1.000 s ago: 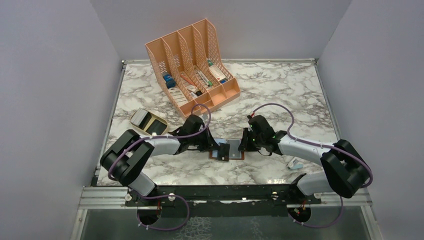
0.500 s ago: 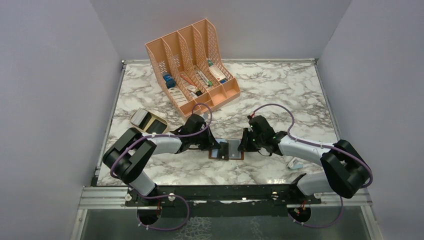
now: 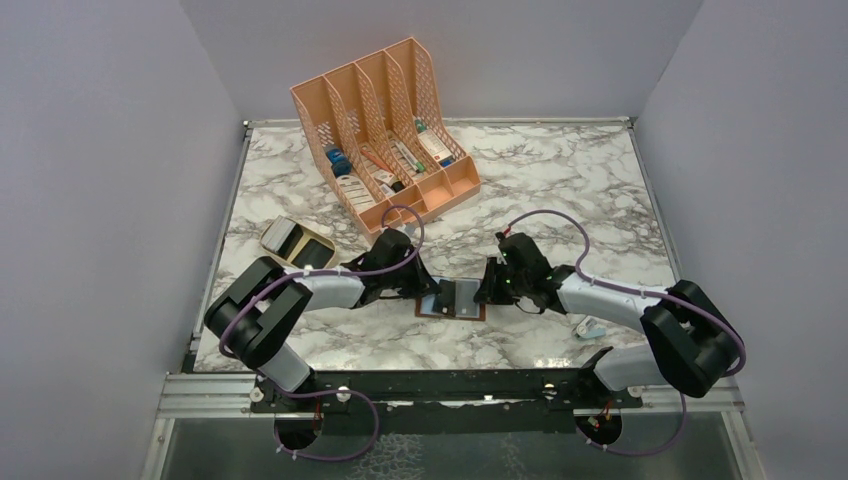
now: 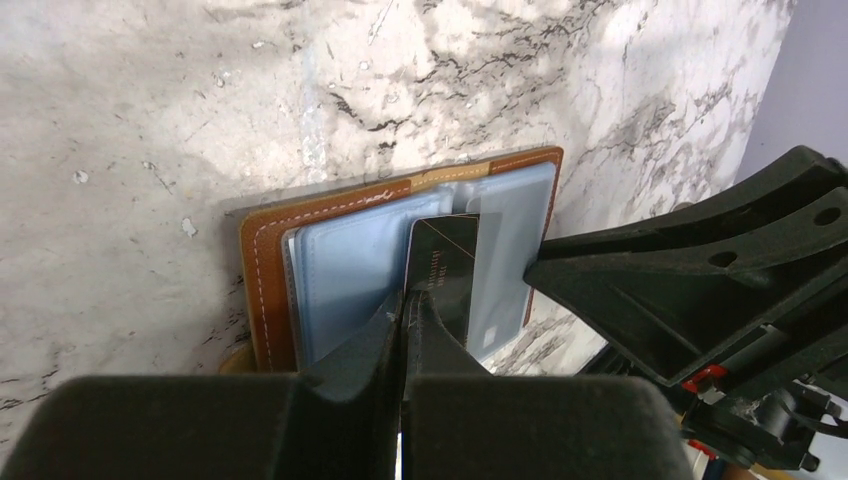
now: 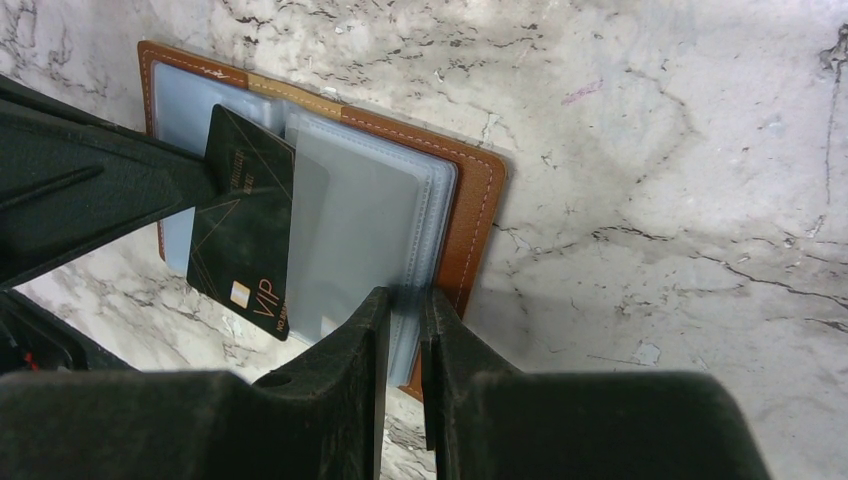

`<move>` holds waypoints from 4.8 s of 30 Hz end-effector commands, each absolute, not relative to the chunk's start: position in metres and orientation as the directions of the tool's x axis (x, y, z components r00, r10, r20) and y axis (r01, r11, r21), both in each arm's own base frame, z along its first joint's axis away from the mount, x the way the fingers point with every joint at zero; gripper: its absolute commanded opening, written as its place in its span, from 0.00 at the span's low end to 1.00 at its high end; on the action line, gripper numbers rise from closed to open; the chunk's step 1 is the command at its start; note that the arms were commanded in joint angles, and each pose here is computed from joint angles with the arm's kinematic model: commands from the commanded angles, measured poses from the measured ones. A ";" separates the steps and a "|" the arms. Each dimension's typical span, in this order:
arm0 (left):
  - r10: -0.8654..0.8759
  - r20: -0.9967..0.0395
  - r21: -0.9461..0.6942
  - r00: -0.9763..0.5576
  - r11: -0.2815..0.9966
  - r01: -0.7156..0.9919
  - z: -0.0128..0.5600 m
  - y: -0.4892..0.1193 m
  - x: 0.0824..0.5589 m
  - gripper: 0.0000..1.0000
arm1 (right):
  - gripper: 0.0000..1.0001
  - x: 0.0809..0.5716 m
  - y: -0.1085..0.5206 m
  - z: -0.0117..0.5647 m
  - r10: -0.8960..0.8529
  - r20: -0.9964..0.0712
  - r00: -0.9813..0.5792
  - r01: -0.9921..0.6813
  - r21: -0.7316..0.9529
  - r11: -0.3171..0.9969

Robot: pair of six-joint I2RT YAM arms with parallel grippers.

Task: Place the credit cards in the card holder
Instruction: Insert the credit card into the card holder.

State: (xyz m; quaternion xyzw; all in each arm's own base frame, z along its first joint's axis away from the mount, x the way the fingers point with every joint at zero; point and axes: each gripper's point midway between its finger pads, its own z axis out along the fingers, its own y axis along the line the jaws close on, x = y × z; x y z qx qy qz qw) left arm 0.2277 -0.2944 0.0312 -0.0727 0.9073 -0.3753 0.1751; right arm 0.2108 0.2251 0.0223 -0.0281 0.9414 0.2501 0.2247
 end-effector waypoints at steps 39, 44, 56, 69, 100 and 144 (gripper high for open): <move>-0.204 -0.350 -0.690 -0.914 0.716 0.104 0.035 -0.312 0.216 0.00 | 0.17 0.185 0.227 0.015 0.116 -0.325 -0.939 -0.080 0.533 0.843; -0.263 -0.333 -0.694 -0.905 0.718 0.046 0.032 -0.306 0.215 0.00 | 0.17 0.188 0.229 0.022 0.166 -0.334 -0.928 -0.055 0.561 0.826; -0.327 -0.410 -0.659 -0.852 0.752 0.028 0.036 -0.292 0.229 0.00 | 0.16 0.180 0.221 0.022 0.244 -0.315 -0.917 0.015 0.584 0.812; -0.333 -0.417 -0.661 -0.846 0.750 0.031 0.035 -0.293 0.225 0.00 | 0.22 0.167 0.236 0.037 0.249 -0.248 -0.936 0.013 0.683 0.730; -0.302 -0.461 -0.647 -0.835 0.758 0.084 0.040 -0.299 0.229 0.00 | 0.37 0.181 0.232 0.039 0.098 -0.339 -0.936 -0.119 0.564 0.817; -0.378 -0.491 -0.641 -0.785 0.767 0.032 0.030 -0.278 0.228 0.00 | 0.21 0.167 0.233 0.009 0.238 -0.212 -0.948 0.050 0.638 0.769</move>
